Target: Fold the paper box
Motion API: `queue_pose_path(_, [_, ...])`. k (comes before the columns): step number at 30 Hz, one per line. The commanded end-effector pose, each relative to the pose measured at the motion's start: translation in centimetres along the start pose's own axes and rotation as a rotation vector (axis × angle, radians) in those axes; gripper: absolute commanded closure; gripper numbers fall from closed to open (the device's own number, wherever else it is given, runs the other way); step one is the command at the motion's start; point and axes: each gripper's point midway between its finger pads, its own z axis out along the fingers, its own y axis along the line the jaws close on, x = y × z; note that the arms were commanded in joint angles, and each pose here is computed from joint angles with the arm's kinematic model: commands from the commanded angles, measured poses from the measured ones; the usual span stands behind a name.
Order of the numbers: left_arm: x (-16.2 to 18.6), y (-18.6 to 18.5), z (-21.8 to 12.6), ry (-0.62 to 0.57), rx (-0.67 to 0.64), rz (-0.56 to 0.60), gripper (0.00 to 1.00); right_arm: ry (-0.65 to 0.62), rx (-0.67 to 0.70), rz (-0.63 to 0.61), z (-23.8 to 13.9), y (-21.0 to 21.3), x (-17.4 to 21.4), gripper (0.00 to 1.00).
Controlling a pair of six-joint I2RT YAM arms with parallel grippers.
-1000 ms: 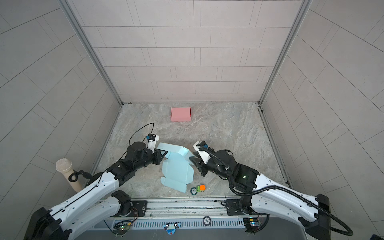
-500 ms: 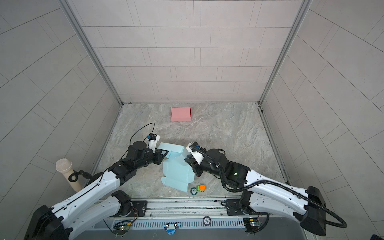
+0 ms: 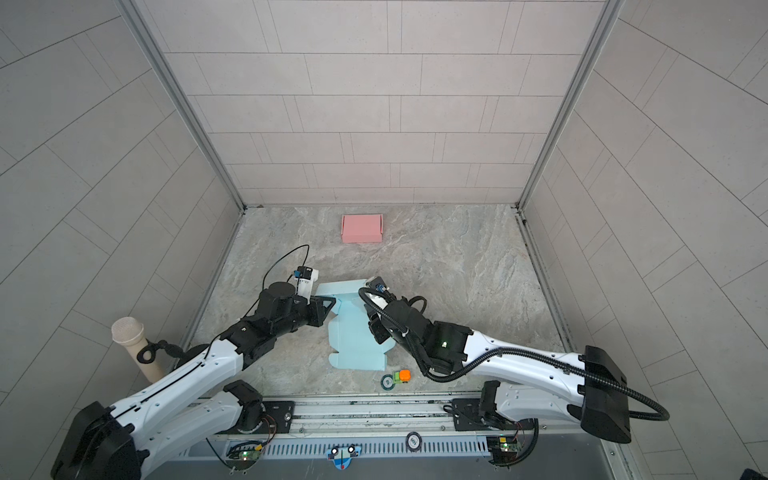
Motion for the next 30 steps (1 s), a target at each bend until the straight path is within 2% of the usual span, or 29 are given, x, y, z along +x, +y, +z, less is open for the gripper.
queue_pose_path(1, [-0.2, -1.0, 0.2, -0.015, 0.034, 0.021, 0.84, 0.000, 0.127, 0.005, 0.2, -1.7, -0.3, 0.64])
queue_pose_path(11, [0.6, -1.7, 1.1, 0.006, 0.034, 0.041, 0.85, 0.024, 0.265, -0.067, 1.3, -2.9, -1.0, 0.60])
queue_pose_path(18, [0.6, -2.5, 1.5, 0.009, 0.052, 0.042, 0.85, 0.032, 0.347, -0.109, 1.5, -3.8, -1.3, 0.75])
queue_pose_path(22, [0.5, -3.1, 1.5, 0.004, 0.069, 0.034, 0.86, 0.046, 0.427, -0.145, 1.7, -4.5, -1.3, 0.78])
queue_pose_path(30, [0.3, -4.4, 1.3, -0.012, 0.120, 0.002, 0.86, 0.067, 0.581, -0.247, 1.8, -5.4, -2.2, 0.73])
